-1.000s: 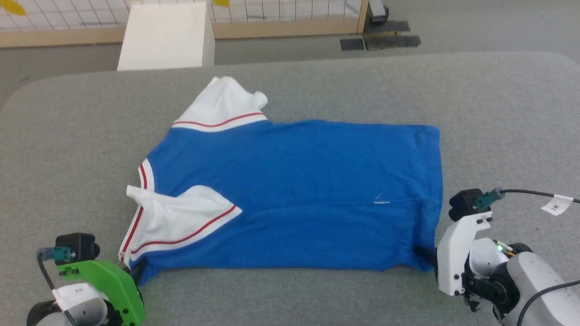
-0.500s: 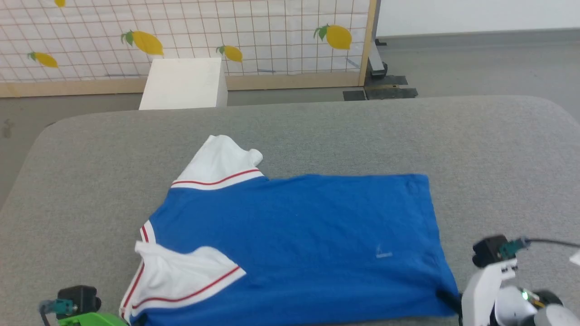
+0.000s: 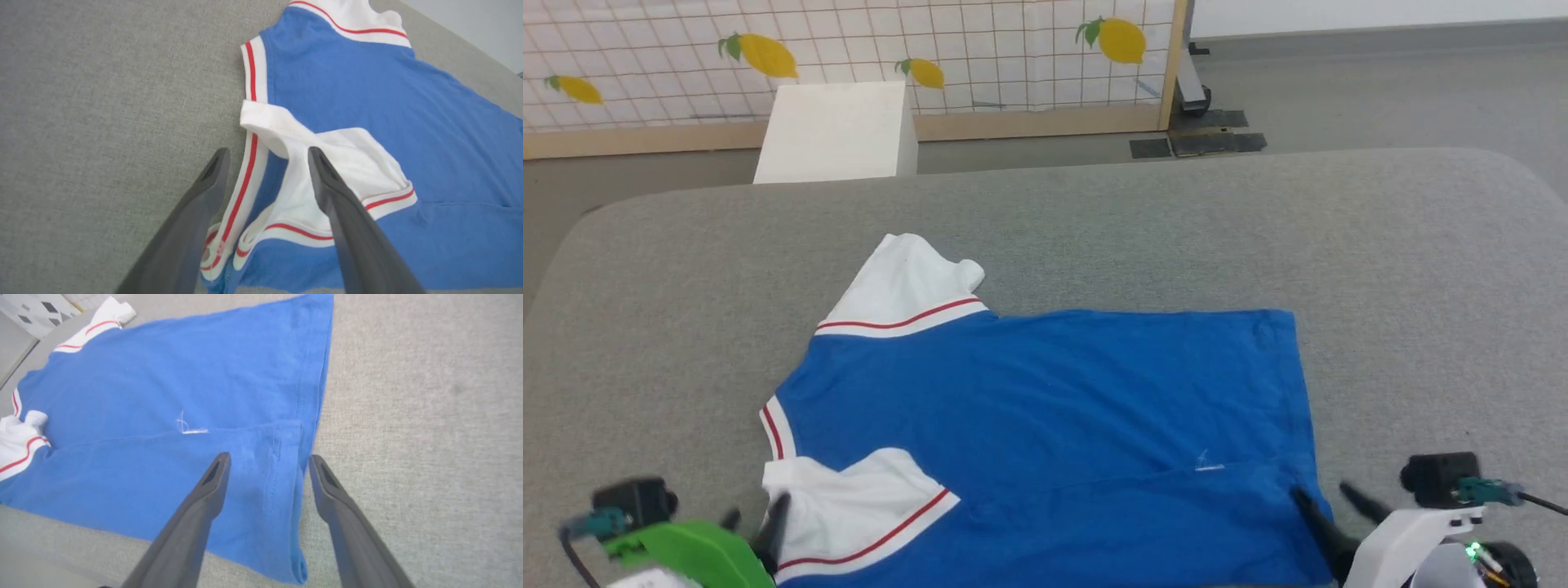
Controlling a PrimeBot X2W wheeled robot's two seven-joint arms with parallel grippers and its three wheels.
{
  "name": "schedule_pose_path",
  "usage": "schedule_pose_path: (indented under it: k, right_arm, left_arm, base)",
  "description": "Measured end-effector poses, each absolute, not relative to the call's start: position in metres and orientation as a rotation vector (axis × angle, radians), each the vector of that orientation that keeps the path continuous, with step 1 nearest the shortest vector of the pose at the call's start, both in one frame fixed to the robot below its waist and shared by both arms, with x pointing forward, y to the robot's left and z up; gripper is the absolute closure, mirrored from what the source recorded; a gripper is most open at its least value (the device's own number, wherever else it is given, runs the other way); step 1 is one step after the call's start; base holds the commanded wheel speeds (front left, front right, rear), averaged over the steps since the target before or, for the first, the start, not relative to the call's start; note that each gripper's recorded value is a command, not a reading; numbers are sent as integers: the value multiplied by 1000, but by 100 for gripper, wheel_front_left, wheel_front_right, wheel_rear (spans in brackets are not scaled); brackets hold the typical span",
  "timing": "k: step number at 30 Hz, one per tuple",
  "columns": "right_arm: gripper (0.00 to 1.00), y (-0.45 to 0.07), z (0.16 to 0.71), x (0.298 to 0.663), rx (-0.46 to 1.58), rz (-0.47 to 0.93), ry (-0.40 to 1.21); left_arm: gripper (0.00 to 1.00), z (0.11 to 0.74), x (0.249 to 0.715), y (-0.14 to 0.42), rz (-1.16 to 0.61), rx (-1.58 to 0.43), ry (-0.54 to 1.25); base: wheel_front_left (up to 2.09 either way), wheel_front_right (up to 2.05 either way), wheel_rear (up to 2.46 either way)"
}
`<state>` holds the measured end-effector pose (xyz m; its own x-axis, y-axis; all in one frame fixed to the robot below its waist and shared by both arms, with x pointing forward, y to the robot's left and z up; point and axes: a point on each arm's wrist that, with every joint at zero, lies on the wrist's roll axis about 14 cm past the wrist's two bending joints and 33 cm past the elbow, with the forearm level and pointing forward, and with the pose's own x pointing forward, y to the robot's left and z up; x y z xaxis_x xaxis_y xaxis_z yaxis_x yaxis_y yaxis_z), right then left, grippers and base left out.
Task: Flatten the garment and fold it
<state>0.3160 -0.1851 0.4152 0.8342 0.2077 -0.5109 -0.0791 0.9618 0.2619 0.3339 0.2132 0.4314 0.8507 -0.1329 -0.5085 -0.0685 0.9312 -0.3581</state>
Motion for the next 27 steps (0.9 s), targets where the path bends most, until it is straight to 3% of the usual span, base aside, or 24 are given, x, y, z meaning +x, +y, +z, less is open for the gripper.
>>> schedule_pose_path:
  k: [10,19,27]
  right_arm:
    - [0,-208,482,340,193,25,210]
    - [0,-219,520,371,113,-14,88]
    - [0,-226,516,397,90,-42,95]
  left_arm:
    - [0,505,408,210,-68,-300,264]
    - [0,543,494,203,-133,-238,169]
    - [0,557,577,181,-264,-162,256]
  base:
    - [0,0,0]
    - [0,0,0]
    - [0,0,0]
